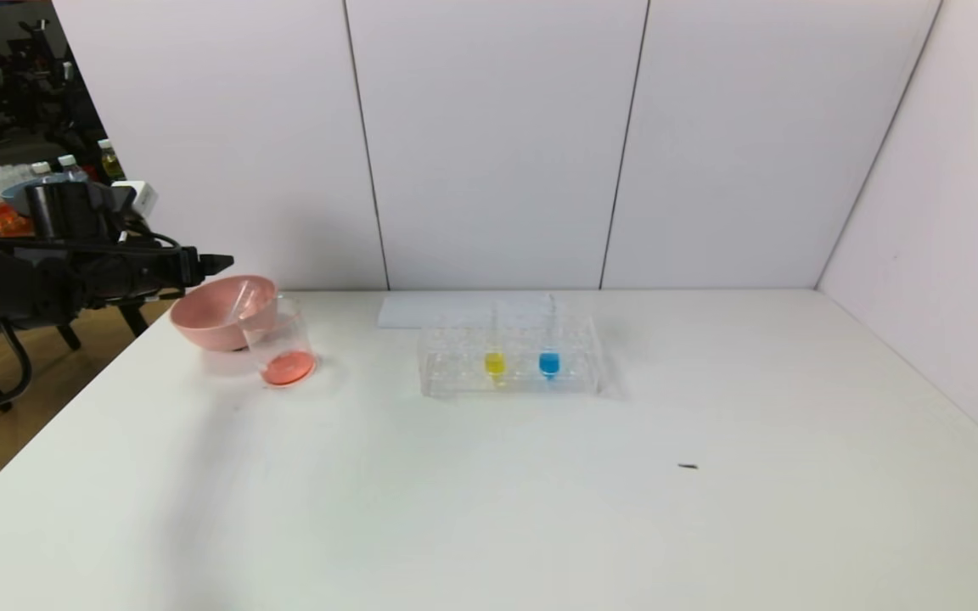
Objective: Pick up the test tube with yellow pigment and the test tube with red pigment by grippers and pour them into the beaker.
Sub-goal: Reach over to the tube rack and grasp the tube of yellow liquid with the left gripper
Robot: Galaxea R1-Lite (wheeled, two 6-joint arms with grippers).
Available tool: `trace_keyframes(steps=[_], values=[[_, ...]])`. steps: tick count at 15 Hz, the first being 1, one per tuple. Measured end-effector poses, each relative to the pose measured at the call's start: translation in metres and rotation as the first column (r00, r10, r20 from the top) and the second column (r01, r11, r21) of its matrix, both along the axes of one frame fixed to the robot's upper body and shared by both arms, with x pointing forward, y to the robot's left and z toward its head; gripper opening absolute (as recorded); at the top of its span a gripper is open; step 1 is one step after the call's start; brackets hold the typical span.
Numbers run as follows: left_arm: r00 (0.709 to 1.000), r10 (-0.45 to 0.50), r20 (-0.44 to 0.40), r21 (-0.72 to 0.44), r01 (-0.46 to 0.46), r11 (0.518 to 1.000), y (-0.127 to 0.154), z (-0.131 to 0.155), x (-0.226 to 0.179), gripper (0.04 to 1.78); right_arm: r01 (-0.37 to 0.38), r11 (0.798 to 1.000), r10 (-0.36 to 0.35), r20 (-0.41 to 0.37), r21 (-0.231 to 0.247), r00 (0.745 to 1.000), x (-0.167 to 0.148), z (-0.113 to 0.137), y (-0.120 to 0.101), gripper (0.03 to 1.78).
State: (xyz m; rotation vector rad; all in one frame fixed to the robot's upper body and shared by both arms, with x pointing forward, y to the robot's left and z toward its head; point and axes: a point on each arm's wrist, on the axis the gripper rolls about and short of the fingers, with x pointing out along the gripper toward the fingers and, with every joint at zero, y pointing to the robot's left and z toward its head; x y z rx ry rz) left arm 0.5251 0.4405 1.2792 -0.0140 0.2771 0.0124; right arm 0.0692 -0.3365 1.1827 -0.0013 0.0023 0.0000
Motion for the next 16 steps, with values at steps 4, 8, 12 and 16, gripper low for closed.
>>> trace_keyframes(steps=[4, 8, 12, 16], values=[[1.0, -0.019, 0.001, 0.008, 0.019, 1.0, -0.01, 0.008, -0.009, 1.76, 0.0, 1.0, 0.0, 0.0, 0.0, 1.0, 0.0, 0.0, 0.0, 1.7], [0.999, -0.039, 0.004, 0.011, 0.039, 0.999, -0.02, 0.016, -0.02, 1.76, 0.0, 1.0, 0.0, 0.0, 0.0, 1.0, 0.0, 0.0, 0.0, 1.7], [0.998, -0.053, 0.025, 0.017, 0.053, 0.998, -0.032, 0.035, -0.044, 1.76, 0.0, 1.0, 0.0, 0.0, 0.0, 1.0, 0.0, 0.0, 0.0, 1.7], [0.995, -0.084, 0.048, 0.022, 0.083, 0.996, -0.051, 0.055, -0.075, 1.76, 0.0, 1.0, 0.0, 0.0, 0.0, 1.0, 0.0, 0.0, 0.0, 1.7]])
